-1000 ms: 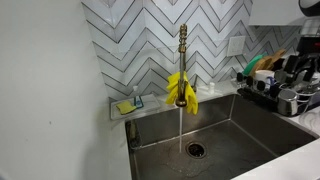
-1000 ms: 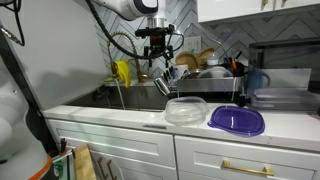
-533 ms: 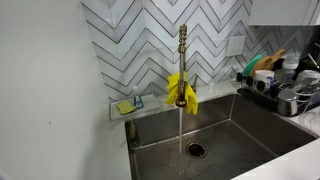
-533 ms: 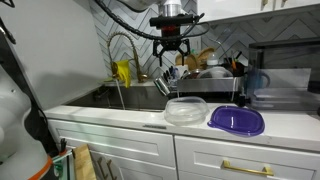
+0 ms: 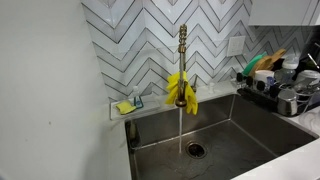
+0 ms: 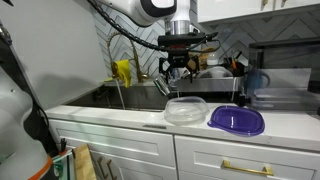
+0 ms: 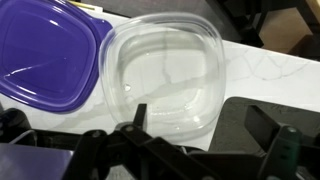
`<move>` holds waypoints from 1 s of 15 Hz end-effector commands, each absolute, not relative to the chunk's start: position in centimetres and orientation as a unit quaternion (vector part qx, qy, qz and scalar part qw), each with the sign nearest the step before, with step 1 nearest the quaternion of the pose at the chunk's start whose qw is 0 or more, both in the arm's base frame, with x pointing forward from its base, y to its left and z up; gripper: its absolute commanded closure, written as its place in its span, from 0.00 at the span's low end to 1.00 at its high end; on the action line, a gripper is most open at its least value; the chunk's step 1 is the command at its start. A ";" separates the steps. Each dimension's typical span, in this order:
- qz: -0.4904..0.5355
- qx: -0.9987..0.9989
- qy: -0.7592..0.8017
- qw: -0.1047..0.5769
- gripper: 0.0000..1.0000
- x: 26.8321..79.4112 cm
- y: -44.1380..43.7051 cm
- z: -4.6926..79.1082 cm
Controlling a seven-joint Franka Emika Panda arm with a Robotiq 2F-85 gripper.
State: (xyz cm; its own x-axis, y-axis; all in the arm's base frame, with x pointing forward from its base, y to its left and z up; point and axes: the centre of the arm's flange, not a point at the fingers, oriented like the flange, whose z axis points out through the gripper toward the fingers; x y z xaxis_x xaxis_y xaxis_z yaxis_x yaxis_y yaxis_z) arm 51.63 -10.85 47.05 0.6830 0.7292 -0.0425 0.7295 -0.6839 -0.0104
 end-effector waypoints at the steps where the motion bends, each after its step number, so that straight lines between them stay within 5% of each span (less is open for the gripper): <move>1: -0.022 0.918 0.397 0.003 0.00 51.5 -10.9 46.9; 15: 0.067 0.967 0.245 0.003 0.00 54.6 -18.1 38.1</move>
